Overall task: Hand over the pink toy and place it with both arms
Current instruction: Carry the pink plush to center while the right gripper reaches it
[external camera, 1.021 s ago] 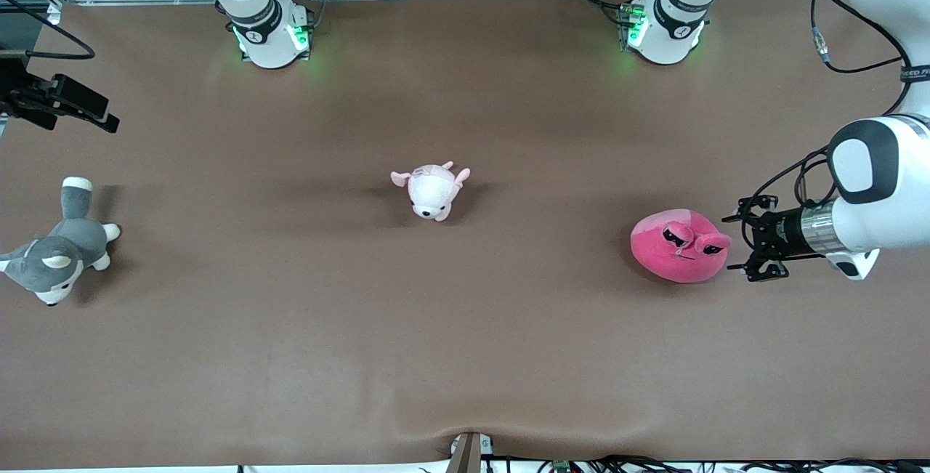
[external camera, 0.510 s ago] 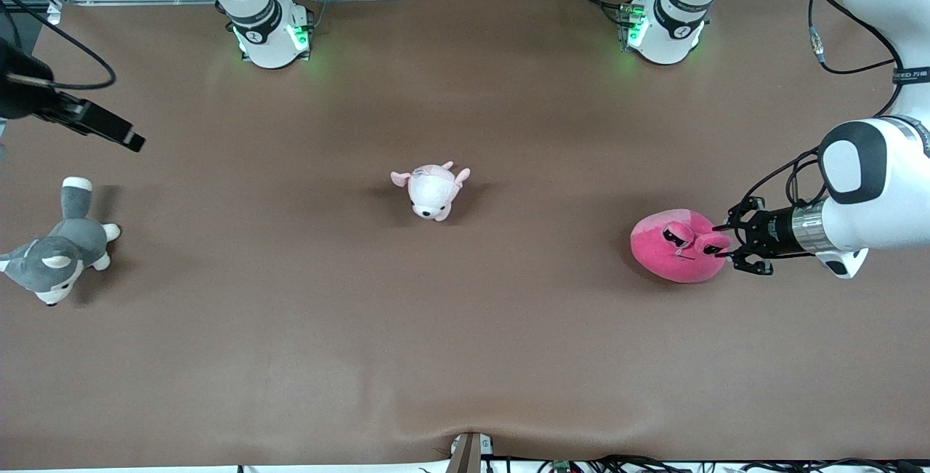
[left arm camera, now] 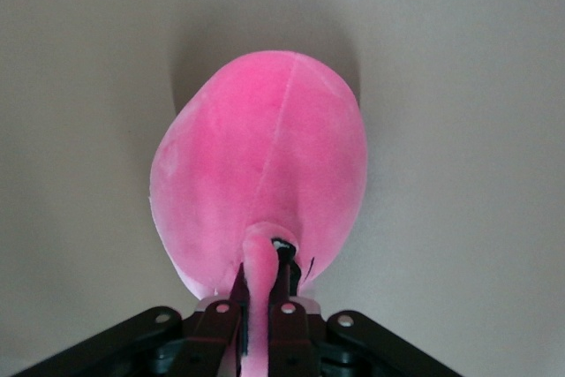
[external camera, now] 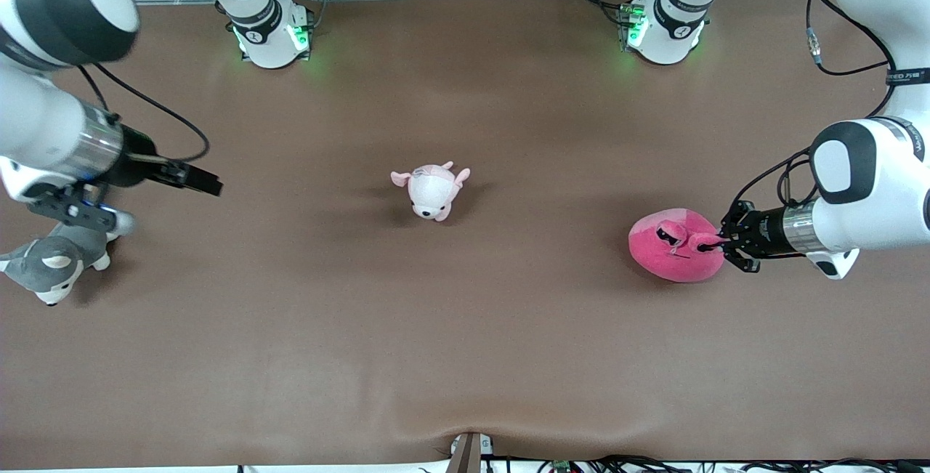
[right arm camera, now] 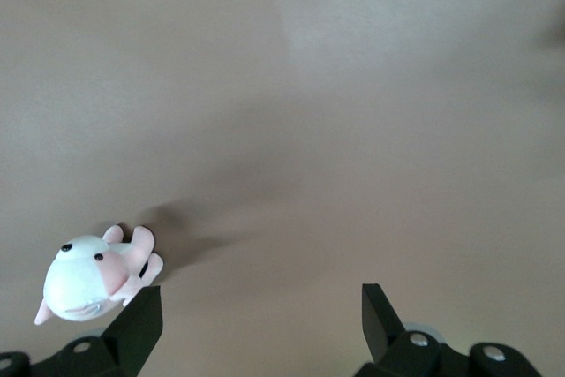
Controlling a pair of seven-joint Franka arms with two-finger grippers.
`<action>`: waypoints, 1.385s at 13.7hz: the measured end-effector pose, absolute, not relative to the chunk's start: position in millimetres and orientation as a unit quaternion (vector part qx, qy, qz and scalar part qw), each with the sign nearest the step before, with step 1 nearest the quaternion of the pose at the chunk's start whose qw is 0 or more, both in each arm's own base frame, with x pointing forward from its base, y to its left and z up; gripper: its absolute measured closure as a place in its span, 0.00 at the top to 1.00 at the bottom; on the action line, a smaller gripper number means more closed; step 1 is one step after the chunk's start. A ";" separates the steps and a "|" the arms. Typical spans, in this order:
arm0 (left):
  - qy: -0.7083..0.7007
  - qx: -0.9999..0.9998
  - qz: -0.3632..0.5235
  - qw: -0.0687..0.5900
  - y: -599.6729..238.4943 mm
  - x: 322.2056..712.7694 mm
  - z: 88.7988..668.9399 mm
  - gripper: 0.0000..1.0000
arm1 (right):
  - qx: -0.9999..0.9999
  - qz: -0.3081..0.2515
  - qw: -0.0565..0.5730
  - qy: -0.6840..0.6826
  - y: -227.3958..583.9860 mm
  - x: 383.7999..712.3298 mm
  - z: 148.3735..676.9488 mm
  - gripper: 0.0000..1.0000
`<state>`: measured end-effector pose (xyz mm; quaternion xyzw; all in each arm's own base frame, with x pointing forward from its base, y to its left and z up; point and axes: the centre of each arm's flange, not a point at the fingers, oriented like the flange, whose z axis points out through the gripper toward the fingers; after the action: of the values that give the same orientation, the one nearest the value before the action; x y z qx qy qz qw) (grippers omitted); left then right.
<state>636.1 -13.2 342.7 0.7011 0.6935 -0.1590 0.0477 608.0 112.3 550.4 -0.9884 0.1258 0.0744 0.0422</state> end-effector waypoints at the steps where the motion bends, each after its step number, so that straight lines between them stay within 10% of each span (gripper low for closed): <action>1: 0.691 0.704 -0.157 0.050 -17.1 636.8 345.7 0.10 | -0.989 0.072 0.042 0.118 125.0 612.7 540.2 1.00; 10: 0.697 0.695 -0.159 0.077 -109.4 638.6 456.2 0.10 | -0.995 0.049 0.055 0.073 168.8 631.6 504.6 1.00; 19: 0.735 0.646 -0.179 0.102 -239.1 611.9 537.9 0.10 | -0.956 0.067 0.284 0.033 239.7 637.1 492.5 1.00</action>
<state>611.9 -239.1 537.9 0.6465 0.7346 -0.1793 0.1016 637.1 239.7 492.5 -0.9559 0.0331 0.0668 0.2842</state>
